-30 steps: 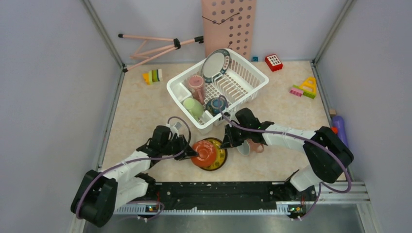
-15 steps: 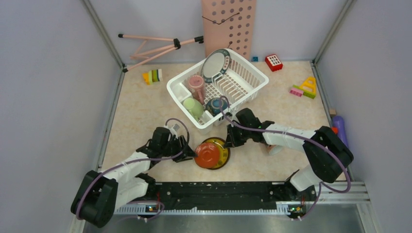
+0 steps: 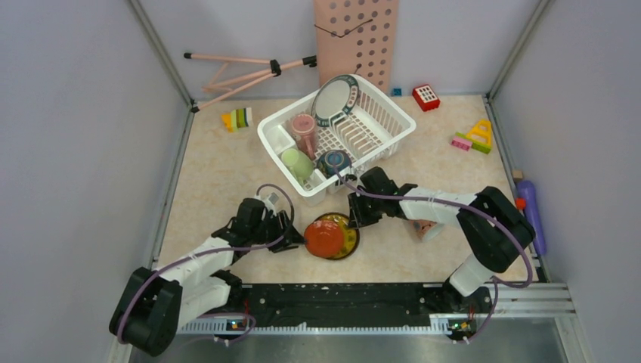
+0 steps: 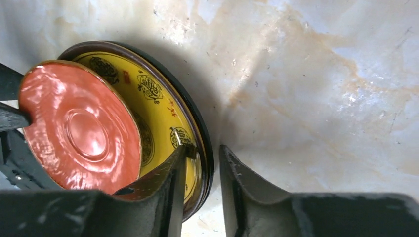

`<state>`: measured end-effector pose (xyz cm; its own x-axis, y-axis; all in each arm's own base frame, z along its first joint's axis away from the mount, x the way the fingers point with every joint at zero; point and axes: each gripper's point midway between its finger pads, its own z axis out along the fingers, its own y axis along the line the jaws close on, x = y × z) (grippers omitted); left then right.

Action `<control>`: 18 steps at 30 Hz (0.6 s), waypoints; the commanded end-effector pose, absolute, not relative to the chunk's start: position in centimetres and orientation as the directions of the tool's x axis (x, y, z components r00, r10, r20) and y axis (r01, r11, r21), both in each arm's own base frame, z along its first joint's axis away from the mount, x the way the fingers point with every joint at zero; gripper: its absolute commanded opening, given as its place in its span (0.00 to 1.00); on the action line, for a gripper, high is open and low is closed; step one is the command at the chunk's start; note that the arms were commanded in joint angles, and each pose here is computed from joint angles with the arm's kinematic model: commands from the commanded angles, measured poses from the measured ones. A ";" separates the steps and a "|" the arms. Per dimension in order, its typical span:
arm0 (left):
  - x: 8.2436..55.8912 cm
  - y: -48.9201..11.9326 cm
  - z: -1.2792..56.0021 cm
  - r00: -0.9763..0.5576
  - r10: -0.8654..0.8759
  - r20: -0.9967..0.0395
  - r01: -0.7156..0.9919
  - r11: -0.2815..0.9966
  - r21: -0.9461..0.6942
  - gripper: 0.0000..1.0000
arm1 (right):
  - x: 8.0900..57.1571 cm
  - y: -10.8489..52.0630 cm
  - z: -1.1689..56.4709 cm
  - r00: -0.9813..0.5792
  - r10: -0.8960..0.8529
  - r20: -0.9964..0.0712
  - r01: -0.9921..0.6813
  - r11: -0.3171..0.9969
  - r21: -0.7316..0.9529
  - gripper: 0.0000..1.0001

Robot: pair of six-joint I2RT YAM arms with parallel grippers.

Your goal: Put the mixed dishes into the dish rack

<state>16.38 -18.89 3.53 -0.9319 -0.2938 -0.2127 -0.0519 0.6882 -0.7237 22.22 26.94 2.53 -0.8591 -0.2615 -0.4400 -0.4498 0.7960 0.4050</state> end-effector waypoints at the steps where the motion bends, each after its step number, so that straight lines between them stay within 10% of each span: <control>1: 16.6 -18.3 3.2 -0.926 -0.288 -0.245 -0.038 0.716 -0.698 0.47 | 23.8 25.9 2.1 -0.839 -0.272 -0.472 -0.449 0.835 0.317 0.34; 7: 16.7 -18.9 3.5 -0.926 -0.294 -0.236 -0.033 0.688 -0.725 0.47 | 23.7 25.5 2.3 -0.837 -0.254 -0.485 -0.437 0.843 0.313 0.42; 18: 17.6 -20.0 6.0 -0.906 -0.334 -0.262 0.003 0.613 -0.790 0.48 | 23.4 25.1 3.5 -0.831 -0.235 -0.505 -0.430 0.846 0.314 0.00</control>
